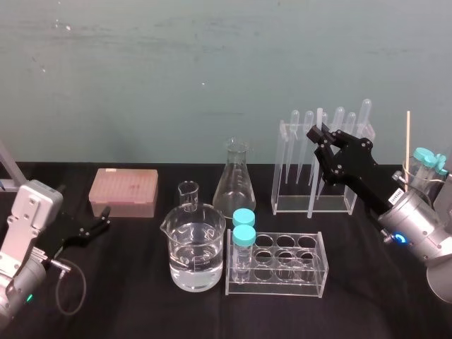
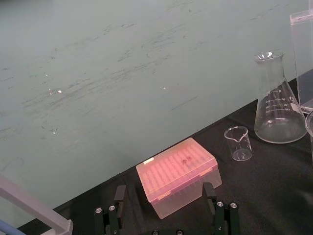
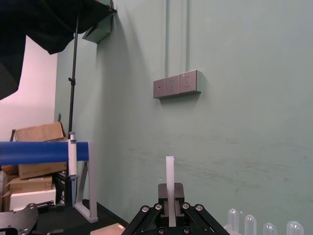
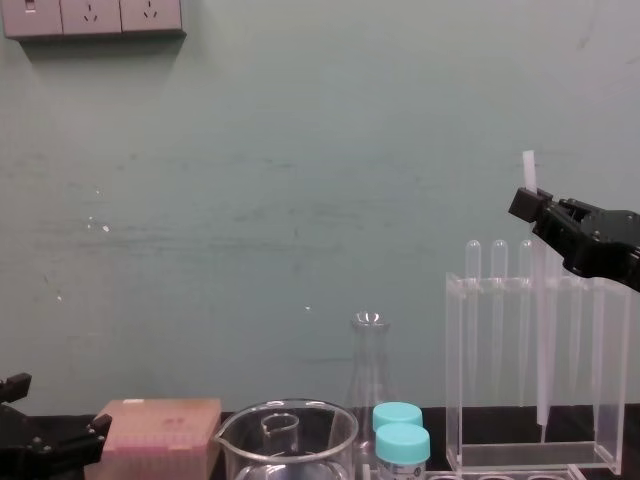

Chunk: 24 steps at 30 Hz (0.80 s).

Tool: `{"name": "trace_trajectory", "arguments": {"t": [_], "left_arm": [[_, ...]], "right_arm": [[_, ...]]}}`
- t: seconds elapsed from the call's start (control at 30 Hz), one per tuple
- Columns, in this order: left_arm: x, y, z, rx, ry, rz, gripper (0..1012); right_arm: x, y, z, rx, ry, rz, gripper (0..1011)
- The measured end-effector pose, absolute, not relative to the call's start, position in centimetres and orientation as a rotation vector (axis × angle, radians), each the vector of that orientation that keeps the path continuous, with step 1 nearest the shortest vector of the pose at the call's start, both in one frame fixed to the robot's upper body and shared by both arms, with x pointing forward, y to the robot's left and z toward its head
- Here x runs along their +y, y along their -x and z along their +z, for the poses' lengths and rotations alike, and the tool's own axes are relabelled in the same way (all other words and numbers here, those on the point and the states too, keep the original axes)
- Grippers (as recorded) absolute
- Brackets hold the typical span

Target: Pick up the stirring rod with one hand, then place it down.

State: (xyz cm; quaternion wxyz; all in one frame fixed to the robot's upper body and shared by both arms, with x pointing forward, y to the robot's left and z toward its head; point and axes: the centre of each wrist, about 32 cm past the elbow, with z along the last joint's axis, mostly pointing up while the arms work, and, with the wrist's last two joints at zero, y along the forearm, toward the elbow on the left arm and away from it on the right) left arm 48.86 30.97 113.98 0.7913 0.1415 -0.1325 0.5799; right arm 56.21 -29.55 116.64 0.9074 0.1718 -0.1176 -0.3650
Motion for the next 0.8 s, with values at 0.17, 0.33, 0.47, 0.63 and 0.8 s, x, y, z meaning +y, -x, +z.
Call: {"name": "trace_trajectory", "arguments": {"t": [0.17, 0.33, 0.47, 0.63, 0.8], "left_arm": [[30.97, -48.86, 113.98, -0.285, -0.304, 1.248, 1000], [30.97, -48.86, 113.98, -0.285, -0.305, 1.248, 1000], [30.97, -48.86, 113.98, -0.285, -0.304, 1.248, 1000], [30.97, -48.86, 113.98, -0.285, -0.304, 1.248, 1000], [30.97, -48.86, 113.98, -0.285, -0.304, 1.248, 1000]], "right_arm": [[-29.55, -56.21, 116.65, -0.243, -0.355, -0.753, 64], [-29.55, -56.21, 116.64, -0.243, -0.355, -0.753, 64], [-29.55, -56.21, 116.65, -0.243, -0.355, -0.753, 64], [-29.55, -56.21, 116.65, -0.243, -0.355, -0.753, 64], [-29.54, -56.21, 116.65, -0.243, -0.355, -0.753, 64]]}}
